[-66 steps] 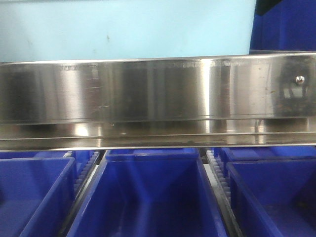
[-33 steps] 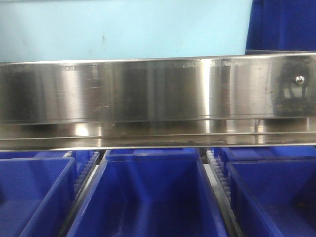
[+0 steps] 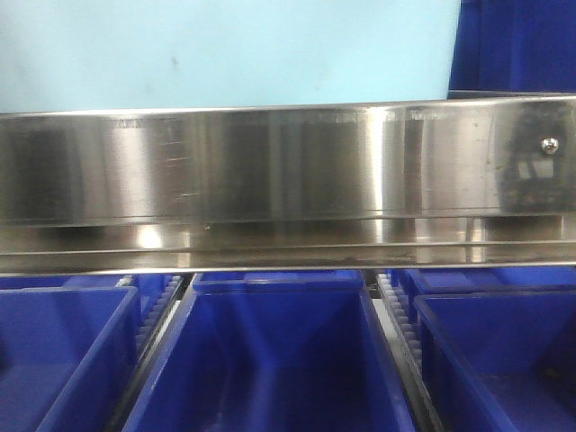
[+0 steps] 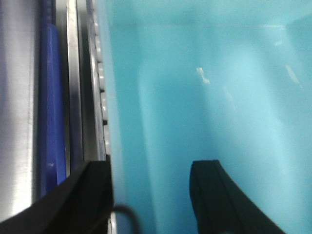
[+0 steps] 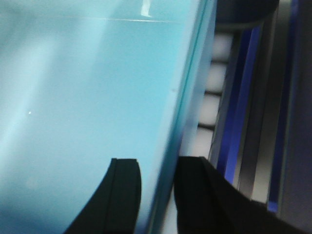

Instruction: Move two blue bins to right shelf middle

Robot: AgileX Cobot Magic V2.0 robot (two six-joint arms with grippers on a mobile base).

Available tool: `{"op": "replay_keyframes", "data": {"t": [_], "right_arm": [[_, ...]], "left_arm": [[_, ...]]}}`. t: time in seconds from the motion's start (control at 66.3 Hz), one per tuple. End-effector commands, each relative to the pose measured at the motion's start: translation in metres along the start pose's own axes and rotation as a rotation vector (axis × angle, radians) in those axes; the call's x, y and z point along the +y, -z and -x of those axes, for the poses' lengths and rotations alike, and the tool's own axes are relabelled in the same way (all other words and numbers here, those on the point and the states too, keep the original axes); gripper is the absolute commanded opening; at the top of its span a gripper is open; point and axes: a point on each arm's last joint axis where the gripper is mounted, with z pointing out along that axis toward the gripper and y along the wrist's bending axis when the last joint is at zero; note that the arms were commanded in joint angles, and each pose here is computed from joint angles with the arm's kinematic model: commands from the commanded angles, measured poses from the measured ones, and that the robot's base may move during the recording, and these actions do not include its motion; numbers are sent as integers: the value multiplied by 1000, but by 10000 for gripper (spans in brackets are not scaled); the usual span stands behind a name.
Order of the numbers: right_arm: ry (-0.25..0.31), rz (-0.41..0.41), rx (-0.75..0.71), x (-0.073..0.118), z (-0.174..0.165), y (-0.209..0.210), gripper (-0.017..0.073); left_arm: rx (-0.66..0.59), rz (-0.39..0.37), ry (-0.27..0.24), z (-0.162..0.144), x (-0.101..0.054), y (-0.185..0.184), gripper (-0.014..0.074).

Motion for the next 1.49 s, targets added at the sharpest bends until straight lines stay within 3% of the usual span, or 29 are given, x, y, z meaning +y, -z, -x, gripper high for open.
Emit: {"op": "replay_keyframes", "data": {"t": [0.0, 0.272, 0.483, 1.479], "right_arm": [[33, 43, -149, 11, 16, 32, -153], [78, 99, -320, 32, 42, 89, -153], [91, 116, -379, 37, 49, 106, -153], [96, 105, -417, 36, 52, 108, -153]], "left_arm": [[-127, -48, -24, 10, -8, 33, -111], [-346, -99, -44, 34, -21, 94, -111], [-474, -120, -51, 40, -25, 122, -111], [-460, -111, -51, 43, -24, 114, -111]]}}
